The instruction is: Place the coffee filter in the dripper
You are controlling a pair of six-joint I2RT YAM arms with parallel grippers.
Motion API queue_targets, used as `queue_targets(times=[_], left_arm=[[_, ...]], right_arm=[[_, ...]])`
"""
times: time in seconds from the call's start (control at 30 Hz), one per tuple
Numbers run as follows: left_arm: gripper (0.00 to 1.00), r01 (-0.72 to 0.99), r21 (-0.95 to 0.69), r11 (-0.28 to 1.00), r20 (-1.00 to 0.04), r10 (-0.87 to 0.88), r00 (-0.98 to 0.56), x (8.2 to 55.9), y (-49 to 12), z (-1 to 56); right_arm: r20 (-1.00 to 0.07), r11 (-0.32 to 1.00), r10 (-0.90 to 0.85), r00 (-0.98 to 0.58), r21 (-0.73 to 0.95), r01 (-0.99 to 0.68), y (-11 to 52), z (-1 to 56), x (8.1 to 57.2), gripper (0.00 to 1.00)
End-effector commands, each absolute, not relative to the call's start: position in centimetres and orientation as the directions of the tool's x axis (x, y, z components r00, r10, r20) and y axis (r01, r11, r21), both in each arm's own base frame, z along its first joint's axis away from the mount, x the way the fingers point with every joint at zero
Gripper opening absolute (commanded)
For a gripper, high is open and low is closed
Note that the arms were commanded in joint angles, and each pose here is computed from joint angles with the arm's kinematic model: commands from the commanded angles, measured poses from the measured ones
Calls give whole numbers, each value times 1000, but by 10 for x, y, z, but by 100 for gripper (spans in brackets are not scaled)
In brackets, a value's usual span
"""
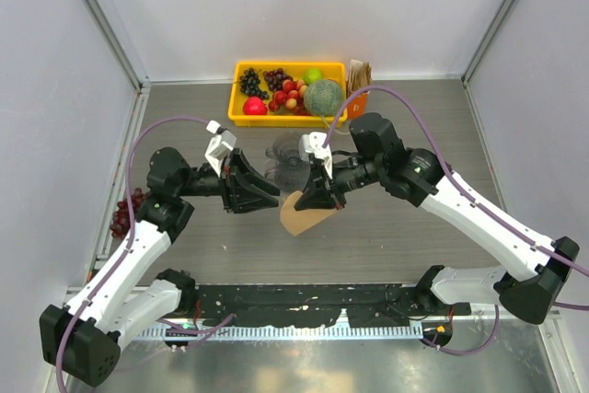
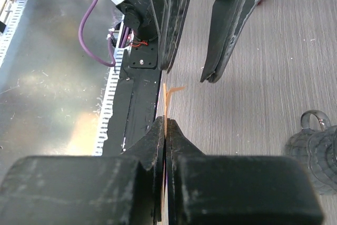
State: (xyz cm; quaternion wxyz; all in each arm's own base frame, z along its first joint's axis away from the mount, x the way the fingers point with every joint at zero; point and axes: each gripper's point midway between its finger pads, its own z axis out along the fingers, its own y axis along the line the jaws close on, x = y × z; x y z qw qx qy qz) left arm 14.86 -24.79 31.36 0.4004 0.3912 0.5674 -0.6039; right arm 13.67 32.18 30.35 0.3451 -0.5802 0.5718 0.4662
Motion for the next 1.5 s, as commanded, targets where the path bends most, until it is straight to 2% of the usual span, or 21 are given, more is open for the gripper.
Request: queue_targets(times=[0.0,0.1,0.2,0.57,1.23,1.47], left_arm=[[44,958,-278,-70,-957,-68,-282,139,-243,336],[51,959,-273,-68,-958,-68,-278,140,-243,336],[54,959,-275,-64,-958,-71,-279,141,-243,336],[48,950,-300,-89,-951,-55,-306,138,-253,329],[43,944,-314,-102,-948,-14,-317,134,-260,316],[47,945,-314,-90,-949,2,-315,135,-261,311]], right_arm=[[-952,-140,-306,-10,55,-989,315,315,128,5],[-954,-156,-300,-4,53,-986,314,317,125,5],[-957,-191,-291,8,49,-980,314,317,120,5],[-954,-237,-299,13,61,-970,321,314,114,5],[-950,-211,-311,5,64,-975,325,315,120,5],[-952,-192,-306,0,62,-979,327,318,124,5]])
